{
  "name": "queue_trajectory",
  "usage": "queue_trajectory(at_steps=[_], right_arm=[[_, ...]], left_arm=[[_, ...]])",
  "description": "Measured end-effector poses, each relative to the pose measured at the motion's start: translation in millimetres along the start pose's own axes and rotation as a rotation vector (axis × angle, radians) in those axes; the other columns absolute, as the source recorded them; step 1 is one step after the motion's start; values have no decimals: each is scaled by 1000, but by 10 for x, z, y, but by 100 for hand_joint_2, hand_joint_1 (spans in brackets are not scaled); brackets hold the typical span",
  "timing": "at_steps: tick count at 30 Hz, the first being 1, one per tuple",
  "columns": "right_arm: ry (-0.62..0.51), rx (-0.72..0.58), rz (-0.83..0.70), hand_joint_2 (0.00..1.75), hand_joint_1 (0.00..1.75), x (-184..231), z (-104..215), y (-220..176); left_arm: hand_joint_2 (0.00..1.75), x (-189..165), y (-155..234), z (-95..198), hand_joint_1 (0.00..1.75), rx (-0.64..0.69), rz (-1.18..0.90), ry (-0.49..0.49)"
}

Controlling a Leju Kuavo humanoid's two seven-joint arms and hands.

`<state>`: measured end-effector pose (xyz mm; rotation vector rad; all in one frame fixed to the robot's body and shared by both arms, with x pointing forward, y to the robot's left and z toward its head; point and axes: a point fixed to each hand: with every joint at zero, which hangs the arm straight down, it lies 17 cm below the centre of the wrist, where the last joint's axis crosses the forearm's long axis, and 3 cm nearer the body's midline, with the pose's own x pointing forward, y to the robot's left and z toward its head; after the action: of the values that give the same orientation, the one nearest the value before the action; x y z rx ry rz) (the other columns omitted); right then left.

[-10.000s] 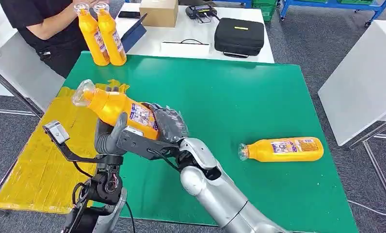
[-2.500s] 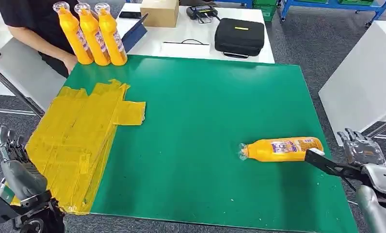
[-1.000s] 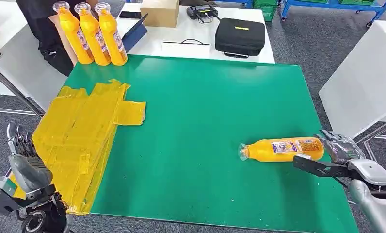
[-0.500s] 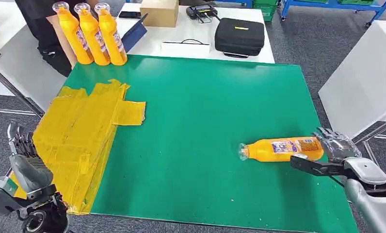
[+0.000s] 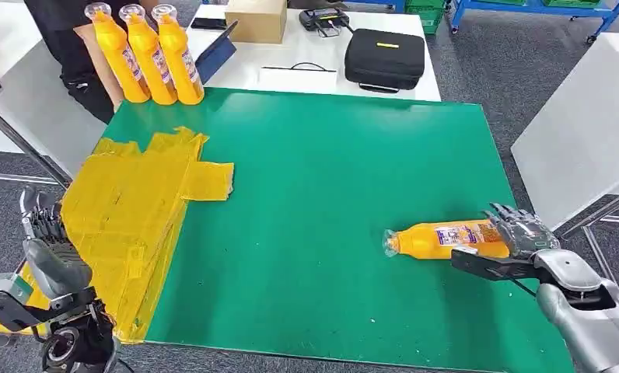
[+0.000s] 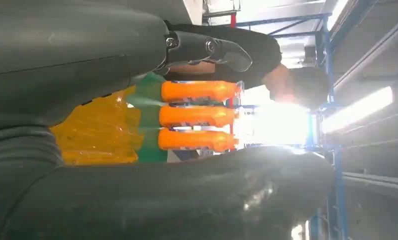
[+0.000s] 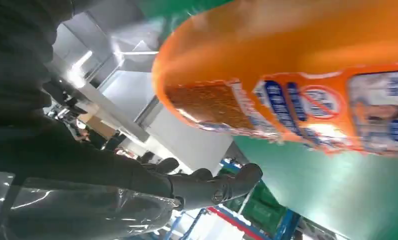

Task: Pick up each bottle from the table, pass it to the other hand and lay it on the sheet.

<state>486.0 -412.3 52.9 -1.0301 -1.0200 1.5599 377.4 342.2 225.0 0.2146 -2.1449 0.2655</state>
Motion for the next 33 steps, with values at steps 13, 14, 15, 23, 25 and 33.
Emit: queue_trajectory(at_steps=[13,14,15,23,25,33], right_arm=[[-110,184,-22,175,0,336,-3,494],[-118,199,-18,175,0,355,-9,528],[-122,206,-13,175,0,359,-22,535],[-146,309,1,175,0,370,-48,664],[-154,349,4,175,175,359,-43,695],[-159,343,-10,175,175,372,-67,676]], left_arm=[[0,-100,-74,-74,0,-10,40,14],[0,-108,-83,-76,0,-11,41,16],[0,-116,-87,-76,0,-11,41,17],[0,-145,-86,-81,0,-6,44,24],[0,-152,-89,-94,0,-4,45,24],[0,-164,-73,-81,0,3,41,29]])
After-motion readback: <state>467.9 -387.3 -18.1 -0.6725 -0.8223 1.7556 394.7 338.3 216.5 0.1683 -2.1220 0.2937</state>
